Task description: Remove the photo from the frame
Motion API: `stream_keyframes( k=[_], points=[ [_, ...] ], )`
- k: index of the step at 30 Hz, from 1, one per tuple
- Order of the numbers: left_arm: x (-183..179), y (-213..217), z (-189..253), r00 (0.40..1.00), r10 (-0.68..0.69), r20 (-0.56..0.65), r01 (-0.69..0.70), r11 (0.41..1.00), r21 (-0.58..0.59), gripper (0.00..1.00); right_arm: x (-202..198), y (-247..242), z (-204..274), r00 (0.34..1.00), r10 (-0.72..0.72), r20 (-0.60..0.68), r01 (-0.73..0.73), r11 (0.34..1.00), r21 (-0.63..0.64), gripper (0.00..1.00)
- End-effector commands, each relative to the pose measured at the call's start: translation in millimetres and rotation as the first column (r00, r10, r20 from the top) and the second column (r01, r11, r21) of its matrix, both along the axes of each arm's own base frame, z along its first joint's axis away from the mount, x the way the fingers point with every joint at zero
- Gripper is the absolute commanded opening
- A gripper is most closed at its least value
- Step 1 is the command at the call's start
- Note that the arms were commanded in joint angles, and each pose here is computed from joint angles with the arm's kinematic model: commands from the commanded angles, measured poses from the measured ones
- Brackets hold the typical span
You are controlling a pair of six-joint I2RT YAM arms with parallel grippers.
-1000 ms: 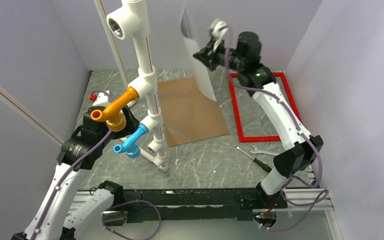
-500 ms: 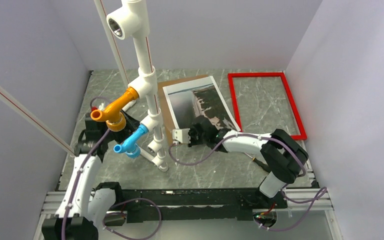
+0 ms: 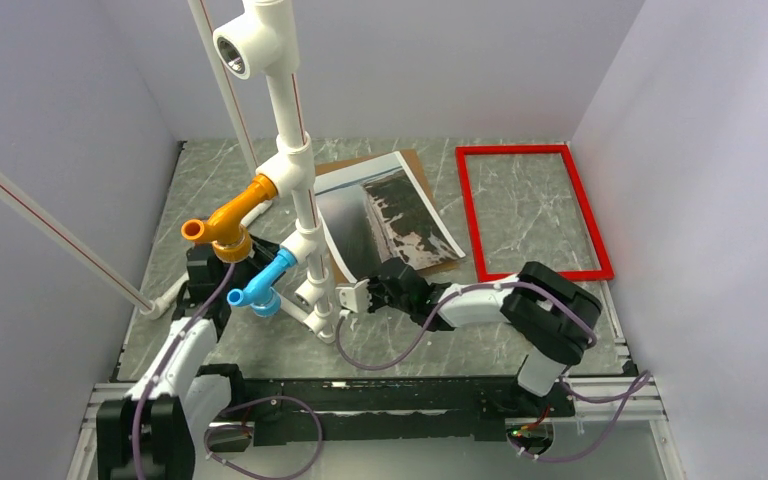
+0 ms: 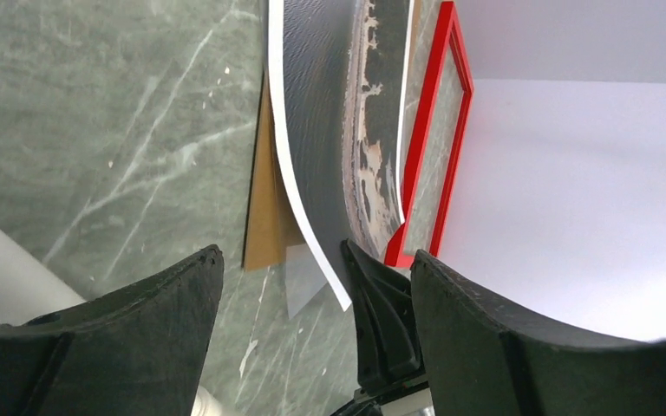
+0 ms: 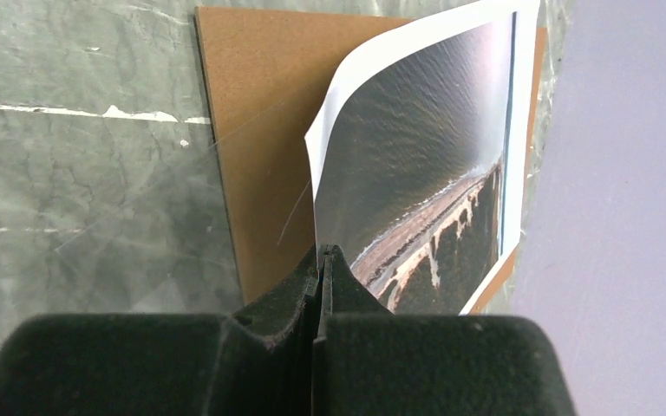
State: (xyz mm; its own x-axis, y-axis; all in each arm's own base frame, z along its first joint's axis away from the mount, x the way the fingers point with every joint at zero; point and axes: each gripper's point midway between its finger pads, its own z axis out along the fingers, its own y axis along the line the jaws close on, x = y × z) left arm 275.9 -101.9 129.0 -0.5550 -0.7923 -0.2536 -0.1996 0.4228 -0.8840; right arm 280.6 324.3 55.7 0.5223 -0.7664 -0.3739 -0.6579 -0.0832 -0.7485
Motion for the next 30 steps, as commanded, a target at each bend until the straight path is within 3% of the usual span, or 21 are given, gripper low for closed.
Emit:
stream_keyframes(
  k=[1,6,11,12,13,14,15,19,23,27,30],
  points=[
    [36.8,8.7,28.0,0.990,0.037,0.135,-0.041,0.999,0.022,0.81,12.2,9.4,1.6,0.999,-0.008,0.052,0.006,0.999,0.040,0.00],
    [59.5,14.1,22.8,0.980,0.082,0.183,-0.096,0.993,0.065,0.80,4.1,2.4,-0.2,0.999,-0.019,0.034,0.016,0.997,0.073,0.00],
    [74.0,2.0,13.7,0.976,0.080,0.201,-0.108,0.986,0.130,0.80,-10.2,-7.8,5.0,0.999,-0.032,0.002,0.031,0.993,0.114,0.13],
    [75.9,0.5,11.1,0.976,0.084,0.201,-0.112,0.984,0.135,0.80,-13.2,-9.2,6.3,0.999,-0.032,-0.010,0.033,0.992,0.124,0.21],
    [77.5,0.1,8.4,0.975,0.091,0.202,-0.121,0.983,0.137,0.80,-16.1,-10.9,9.6,0.999,-0.036,-0.018,0.038,0.990,0.139,0.38],
    [79.0,0.4,6.3,0.974,0.103,0.203,-0.133,0.982,0.138,0.81,-19.3,-12.1,13.8,0.999,-0.043,-0.024,0.046,0.986,0.160,0.72],
    [80.0,1.5,3.1,0.973,0.113,0.202,-0.143,0.980,0.141,0.81,-21.9,-13.2,22.4,0.998,-0.054,-0.028,0.058,0.980,0.191,0.96],
    [85.7,5.6,-5.3,0.970,0.146,0.194,-0.179,0.970,0.167,0.83,-28.9,-22.8,71.6,0.981,-0.148,-0.126,0.186,0.897,0.400,1.00],
    [94.7,2.2,-13.9,0.973,0.155,0.172,-0.188,0.962,0.200,0.85,-4.8,-50.0,129.4,0.914,-0.302,-0.271,0.405,0.659,0.633,1.00],
    [106.4,-9.2,-17.7,0.976,0.149,0.161,-0.182,0.960,0.214,0.90,54.5,-82.6,144.4,0.740,-0.379,-0.556,0.673,0.425,0.606,1.00],
    [114.9,-16.9,-24.1,0.983,0.145,0.113,-0.170,0.952,0.253,0.99,94.9,-90.8,136.0,0.646,-0.386,-0.659,0.761,0.404,0.509,1.00]
  ],
)
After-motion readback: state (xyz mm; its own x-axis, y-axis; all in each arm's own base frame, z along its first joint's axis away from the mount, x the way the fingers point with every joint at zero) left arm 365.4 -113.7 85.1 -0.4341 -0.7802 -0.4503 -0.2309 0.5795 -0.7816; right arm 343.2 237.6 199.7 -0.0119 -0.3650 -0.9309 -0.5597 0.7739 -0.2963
